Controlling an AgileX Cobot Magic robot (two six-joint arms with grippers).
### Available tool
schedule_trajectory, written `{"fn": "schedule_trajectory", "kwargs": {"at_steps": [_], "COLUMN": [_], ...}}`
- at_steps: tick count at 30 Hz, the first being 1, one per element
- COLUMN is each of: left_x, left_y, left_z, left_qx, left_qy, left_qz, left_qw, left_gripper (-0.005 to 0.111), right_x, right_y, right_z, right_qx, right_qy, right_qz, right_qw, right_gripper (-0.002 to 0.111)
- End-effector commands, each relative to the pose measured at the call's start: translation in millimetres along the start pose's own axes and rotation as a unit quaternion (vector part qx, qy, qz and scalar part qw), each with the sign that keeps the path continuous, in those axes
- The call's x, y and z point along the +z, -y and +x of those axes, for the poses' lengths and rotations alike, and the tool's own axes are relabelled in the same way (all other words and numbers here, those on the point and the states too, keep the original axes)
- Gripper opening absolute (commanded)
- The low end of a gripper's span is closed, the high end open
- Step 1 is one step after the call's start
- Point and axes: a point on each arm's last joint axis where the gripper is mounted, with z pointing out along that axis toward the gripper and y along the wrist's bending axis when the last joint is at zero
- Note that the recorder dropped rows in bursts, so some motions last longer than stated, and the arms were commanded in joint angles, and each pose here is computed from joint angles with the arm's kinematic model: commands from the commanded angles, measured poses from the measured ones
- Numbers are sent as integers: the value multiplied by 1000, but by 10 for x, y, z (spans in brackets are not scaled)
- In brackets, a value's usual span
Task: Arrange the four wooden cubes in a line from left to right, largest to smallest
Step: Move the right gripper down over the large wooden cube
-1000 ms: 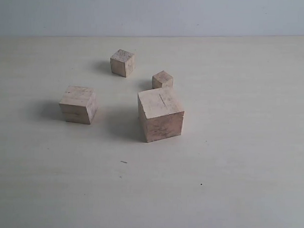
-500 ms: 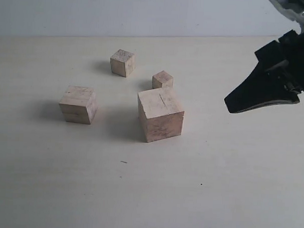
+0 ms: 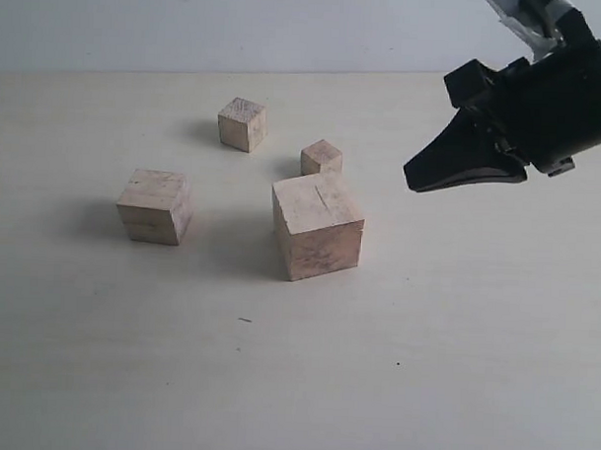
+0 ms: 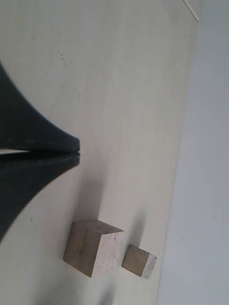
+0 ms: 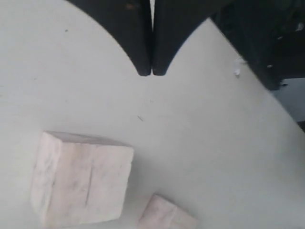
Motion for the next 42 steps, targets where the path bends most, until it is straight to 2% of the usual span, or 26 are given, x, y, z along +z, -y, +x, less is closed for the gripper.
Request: {"fn": "schedule_trajectory", "kwargs": {"at_steps": [1,3,5,7,8,10,12,14,16,17,18,19,20,21,27,36,42], "left_x": [-1,-1,-1,-1,-1,-1,-1,-1,-1,-1,-1,-1,-1,-1,-1,-1,-1], "left_y": [3,3,3,3,3,3,3,3,3,3,3,3,3,3,3,3,3], "left_z": [-2,-2,-2,-2,-2,-2,-2,-2,-2,-2,-2,-2,-2,-2,-2,-2,-2], "left_qx": [4,4,4,4,4,4,4,4,4,4,4,4,4,4,4,4,4], "left_qy": [7,7,7,7,7,7,7,7,7,7,7,7,7,7,7,7,7], "left_qz": [4,4,4,4,4,4,4,4,4,4,4,4,4,4,4,4,4], "left_qw": [1000,1000,1000,1000,1000,1000,1000,1000,1000,1000,1000,1000,1000,1000,1000,1000,1000], "left_gripper": [0,0,0,0,0,0,0,0,0,0,0,0,0,0,0,0,0], "right_x": [-51,-77,-41,92,234,473,668,808,892,941,967,1027,1065,1094,1305,1586,1804], "right_y": [-84,-198,-444,-655,-740,-787,-784,-765,-775,-769,-762,-740,-725,-716,-617,-436,-265], "right_z": [-204,-305,-396,-432,-426,-435,-470,-500,-519,-541,-554,-589,-609,-628,-698,-880,-877], "right_qx": [-31,-53,-76,-97,-87,-78,-72,-63,-63,-73,-79,-87,-88,-91,-76,-51,-28], "right_qy": [33,47,46,12,-23,-70,-89,-104,-109,-107,-103,-90,-83,-75,-50,-53,-90], "right_qz": [104,155,208,254,279,308,304,291,270,262,259,255,253,251,247,296,325], "right_qw": [994,985,974,962,956,946,946,949,955,956,957,959,960,961,965,952,941], "right_gripper": [0,0,0,0,0,0,0,8,26,45,57,84,97,105,105,105,105]}}
